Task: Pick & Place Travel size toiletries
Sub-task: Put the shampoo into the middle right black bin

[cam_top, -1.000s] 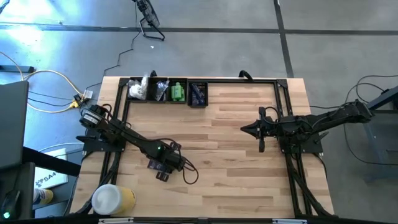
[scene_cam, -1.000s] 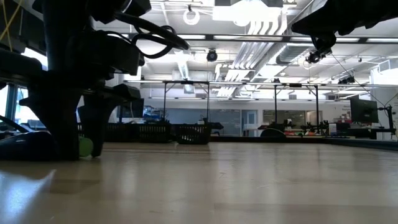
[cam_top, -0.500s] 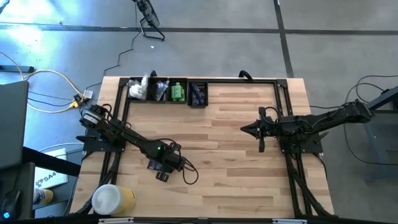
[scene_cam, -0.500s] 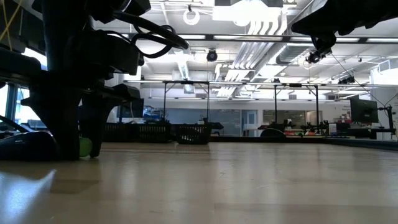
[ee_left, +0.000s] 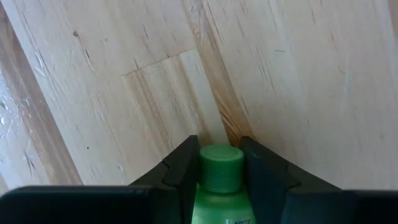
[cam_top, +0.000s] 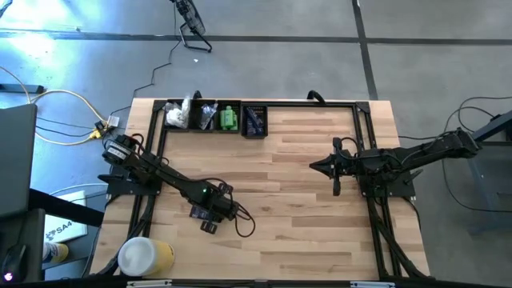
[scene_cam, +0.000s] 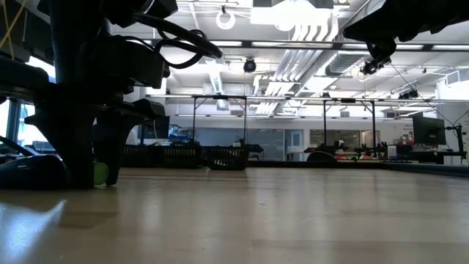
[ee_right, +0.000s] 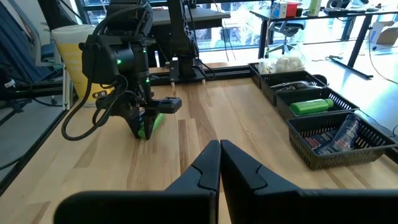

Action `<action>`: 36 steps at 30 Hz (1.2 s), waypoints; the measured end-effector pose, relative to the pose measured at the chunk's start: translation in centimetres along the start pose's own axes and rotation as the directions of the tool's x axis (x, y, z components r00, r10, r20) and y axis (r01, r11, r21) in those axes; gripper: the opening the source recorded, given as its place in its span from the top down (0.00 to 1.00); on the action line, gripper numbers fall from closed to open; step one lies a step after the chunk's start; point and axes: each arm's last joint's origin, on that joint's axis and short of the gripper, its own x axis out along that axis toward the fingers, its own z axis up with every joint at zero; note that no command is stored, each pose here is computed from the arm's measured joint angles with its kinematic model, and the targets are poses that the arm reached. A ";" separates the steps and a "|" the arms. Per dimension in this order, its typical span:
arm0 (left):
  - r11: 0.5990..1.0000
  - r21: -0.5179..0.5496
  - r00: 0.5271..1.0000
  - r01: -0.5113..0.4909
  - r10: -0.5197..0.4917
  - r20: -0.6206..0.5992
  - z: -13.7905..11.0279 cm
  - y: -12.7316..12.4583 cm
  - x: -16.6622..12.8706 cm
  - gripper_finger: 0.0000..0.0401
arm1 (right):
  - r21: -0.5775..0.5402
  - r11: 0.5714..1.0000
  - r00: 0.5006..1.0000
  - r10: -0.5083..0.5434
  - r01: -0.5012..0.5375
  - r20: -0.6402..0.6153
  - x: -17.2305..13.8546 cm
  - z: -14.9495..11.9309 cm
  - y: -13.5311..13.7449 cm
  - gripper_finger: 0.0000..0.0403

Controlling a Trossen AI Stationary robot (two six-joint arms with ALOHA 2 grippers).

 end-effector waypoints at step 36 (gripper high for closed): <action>0.774 -0.516 0.753 -0.367 0.573 0.324 0.0 13.0 -9.8 0.74 | -0.032 0.999 1.000 0.025 -0.025 -0.014 0.0 -0.1 0.1 0.99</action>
